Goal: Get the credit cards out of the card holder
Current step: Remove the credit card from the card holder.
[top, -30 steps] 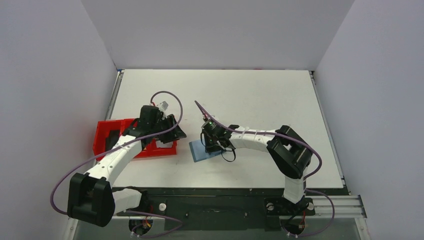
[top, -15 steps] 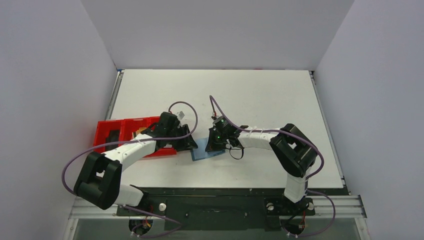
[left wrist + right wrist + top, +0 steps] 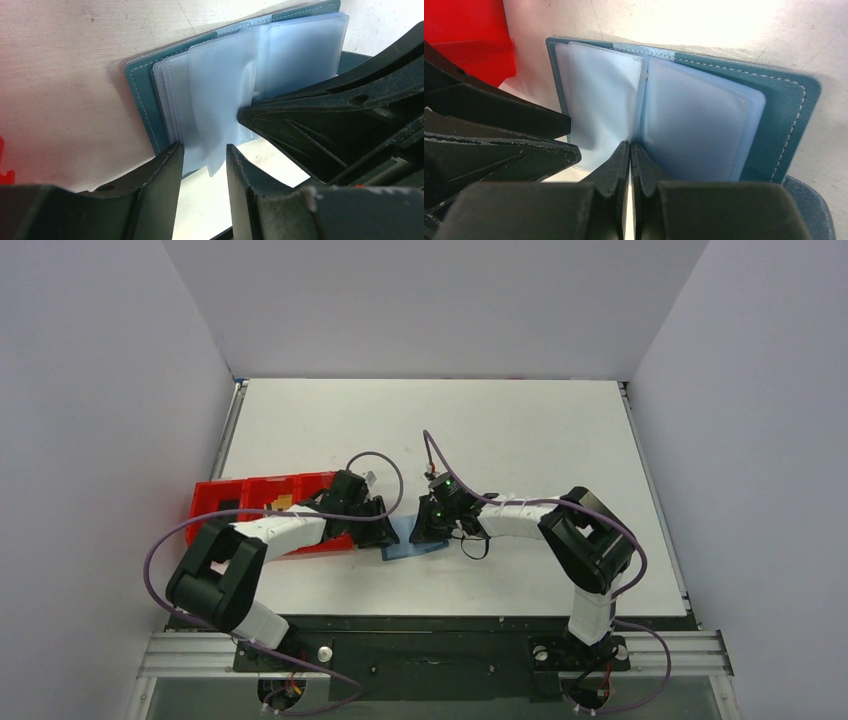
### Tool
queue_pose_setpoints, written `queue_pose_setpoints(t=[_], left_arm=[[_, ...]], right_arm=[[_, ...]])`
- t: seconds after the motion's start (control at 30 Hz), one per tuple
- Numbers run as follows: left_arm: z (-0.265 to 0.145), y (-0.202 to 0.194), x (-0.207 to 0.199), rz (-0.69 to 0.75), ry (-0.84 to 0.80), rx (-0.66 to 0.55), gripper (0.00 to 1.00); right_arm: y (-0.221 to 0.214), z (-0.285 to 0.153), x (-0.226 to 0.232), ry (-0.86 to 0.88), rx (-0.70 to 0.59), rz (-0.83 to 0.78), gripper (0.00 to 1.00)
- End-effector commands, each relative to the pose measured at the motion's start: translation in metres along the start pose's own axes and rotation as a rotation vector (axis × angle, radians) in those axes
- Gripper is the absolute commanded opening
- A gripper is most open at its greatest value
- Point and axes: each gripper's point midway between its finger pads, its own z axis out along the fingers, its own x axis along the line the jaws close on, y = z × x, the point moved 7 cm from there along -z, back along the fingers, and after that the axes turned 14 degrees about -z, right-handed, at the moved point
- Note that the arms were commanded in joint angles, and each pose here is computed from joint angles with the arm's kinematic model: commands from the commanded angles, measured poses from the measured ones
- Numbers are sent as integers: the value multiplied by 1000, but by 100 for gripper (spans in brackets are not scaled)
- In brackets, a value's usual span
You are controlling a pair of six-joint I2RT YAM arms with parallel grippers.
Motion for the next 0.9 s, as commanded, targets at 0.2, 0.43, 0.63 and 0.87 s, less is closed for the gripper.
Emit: queue_pose_setpoints(t=[0.2,0.43,0.63,0.87], left_arm=[[16,0,-8,21,-20,-15,35],[20,-1,-16,15,-53,-7,25],[20,2,-26,21,-81,-6,12],[21,2,-28,21,-83,-8,0]], right_arm=[[-29,13,-23,-88,85,12,0],[-29,13,-22,-81,83,12,0],[-28,13,-22,-78,81,13,0],[-24,9,-20,-67,65,15,0]])
